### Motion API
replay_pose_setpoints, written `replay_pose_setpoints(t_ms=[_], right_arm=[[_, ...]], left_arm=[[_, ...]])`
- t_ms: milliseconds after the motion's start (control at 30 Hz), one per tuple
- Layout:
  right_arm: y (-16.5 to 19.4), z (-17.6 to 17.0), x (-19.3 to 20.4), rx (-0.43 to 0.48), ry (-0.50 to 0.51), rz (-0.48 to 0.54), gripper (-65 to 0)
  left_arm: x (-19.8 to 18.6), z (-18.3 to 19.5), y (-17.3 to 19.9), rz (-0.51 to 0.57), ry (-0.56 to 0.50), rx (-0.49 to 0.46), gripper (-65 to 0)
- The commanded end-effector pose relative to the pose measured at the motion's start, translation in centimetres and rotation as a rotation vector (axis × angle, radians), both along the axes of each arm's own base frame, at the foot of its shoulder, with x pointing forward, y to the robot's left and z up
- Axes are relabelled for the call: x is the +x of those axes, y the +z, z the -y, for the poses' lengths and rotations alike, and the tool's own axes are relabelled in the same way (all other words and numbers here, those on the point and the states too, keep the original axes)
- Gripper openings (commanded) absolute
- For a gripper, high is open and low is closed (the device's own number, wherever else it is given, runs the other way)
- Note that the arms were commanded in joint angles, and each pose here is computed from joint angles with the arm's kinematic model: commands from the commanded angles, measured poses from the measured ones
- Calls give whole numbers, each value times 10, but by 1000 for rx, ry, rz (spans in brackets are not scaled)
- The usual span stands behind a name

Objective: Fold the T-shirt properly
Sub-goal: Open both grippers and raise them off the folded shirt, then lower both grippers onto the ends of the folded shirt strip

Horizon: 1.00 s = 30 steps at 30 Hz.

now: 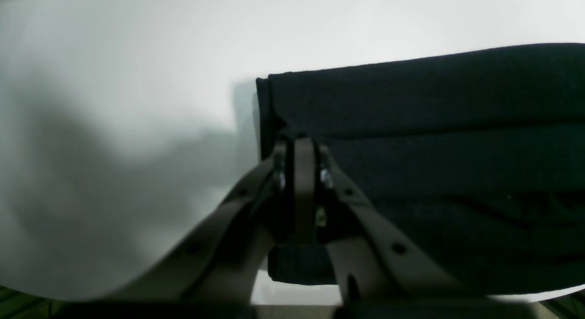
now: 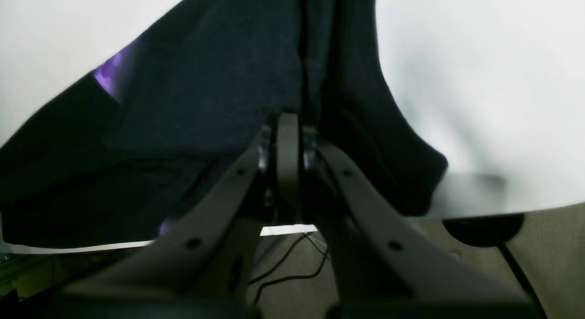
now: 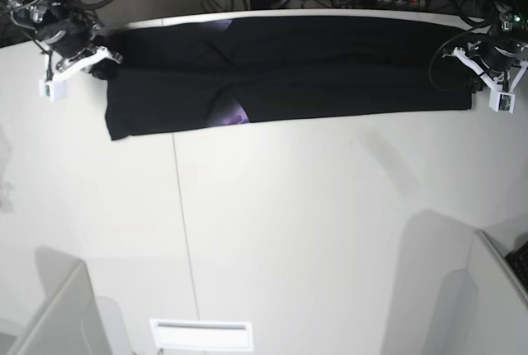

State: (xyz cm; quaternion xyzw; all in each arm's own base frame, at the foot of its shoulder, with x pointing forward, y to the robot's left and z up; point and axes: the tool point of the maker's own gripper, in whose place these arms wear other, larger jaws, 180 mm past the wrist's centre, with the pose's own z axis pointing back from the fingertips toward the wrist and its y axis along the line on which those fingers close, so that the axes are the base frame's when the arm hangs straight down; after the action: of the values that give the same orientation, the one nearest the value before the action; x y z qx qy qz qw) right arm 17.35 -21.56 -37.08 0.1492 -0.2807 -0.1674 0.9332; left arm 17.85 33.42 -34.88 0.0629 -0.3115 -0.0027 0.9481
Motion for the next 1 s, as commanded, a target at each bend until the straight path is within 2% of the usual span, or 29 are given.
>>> replay_pose_setpoints(t_ms=[0, 233, 333, 367, 400, 533, 567, 633, 700, 767, 867, 900, 933, 967], right_arm=[[6, 2, 2, -13, 11, 22, -650], [3, 5, -5, -18, 3, 7, -650], [3, 6, -6, -19, 1, 6, -440], [2, 6, -7, -19, 0, 4, -393], [2, 6, -8, -20, 0, 4, -375], [4, 8, -5, -26, -8, 23, -375], [6, 9, -3, -29, -14, 37, -375], [8, 8, 0, -32, -17, 58, -375], [10, 8, 5, -35, -20, 85, -405], [13, 0, 11, -34, 24, 116, -482], [15, -20, 19, -20, 120, 155, -650], [15, -24, 22, -13, 133, 161, -650], [11, -28, 24, 1, 140, 153, -650], [7, -31, 25, 14, 140, 145, -650]], left_arm=[[4, -2, 8, 25, -11, 15, -650], [4, -5, 9, 27, -5, 19, -650], [4, -4, 10, 28, -6, 19, -634], [4, -5, 10, 29, -5, 20, -568], [4, -5, 10, 29, -5, 20, -505], [5, -5, 11, 36, -6, 21, -255], [6, -4, 12, 40, -8, 19, -211], [8, -3, 13, 47, -10, 15, -168], [9, -2, 14, 52, -8, 11, -183], [8, 3, 10, 54, 0, -9, -248], [7, 13, 2, 58, 20, -44, -482], [7, 15, -2, 59, 30, -58, -594], [6, 16, -7, 50, 40, -71, -650], [4, 16, -11, 42, 52, -82, -650]])
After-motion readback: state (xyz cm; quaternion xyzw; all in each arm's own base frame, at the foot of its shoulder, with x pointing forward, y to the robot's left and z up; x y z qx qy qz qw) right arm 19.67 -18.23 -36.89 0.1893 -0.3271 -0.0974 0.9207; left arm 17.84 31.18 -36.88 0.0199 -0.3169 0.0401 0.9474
